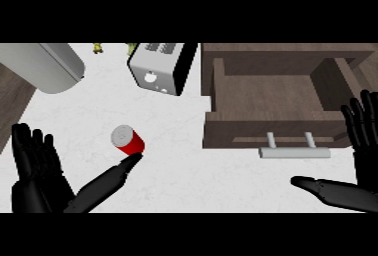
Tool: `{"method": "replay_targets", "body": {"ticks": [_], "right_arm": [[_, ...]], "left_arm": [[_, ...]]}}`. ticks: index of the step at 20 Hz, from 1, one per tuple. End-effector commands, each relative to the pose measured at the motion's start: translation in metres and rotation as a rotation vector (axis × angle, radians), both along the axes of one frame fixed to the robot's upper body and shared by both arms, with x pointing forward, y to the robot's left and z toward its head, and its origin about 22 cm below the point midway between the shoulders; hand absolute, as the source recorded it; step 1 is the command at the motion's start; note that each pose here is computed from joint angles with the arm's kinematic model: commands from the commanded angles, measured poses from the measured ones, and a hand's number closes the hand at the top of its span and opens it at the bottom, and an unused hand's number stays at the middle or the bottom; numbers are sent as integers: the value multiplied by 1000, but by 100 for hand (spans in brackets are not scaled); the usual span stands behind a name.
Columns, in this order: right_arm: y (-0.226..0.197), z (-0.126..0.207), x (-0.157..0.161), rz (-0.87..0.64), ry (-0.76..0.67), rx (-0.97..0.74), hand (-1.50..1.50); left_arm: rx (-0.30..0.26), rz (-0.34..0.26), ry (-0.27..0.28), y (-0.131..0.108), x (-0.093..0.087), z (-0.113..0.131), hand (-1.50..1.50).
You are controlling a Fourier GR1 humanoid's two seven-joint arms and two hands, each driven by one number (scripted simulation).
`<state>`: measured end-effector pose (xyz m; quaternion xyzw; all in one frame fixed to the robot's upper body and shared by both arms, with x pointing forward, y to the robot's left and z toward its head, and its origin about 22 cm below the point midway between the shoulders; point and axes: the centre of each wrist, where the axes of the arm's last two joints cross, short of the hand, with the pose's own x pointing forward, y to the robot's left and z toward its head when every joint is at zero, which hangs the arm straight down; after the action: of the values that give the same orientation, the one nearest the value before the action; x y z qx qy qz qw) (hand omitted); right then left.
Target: Pick up the can, place it into the drawer and close the drawer
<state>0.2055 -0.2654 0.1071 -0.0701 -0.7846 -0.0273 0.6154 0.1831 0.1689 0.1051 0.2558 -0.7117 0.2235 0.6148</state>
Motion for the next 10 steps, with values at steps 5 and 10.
{"method": "replay_targets", "body": {"ticks": [5,10], "right_arm": [[-8,-6,-29,-10,-9,-4,-150],[-8,-1,-23,-7,-14,-1,-150]], "left_arm": [[-32,23,28,-27,12,16,-150],[-53,32,88,-17,37,-18,-150]]}}
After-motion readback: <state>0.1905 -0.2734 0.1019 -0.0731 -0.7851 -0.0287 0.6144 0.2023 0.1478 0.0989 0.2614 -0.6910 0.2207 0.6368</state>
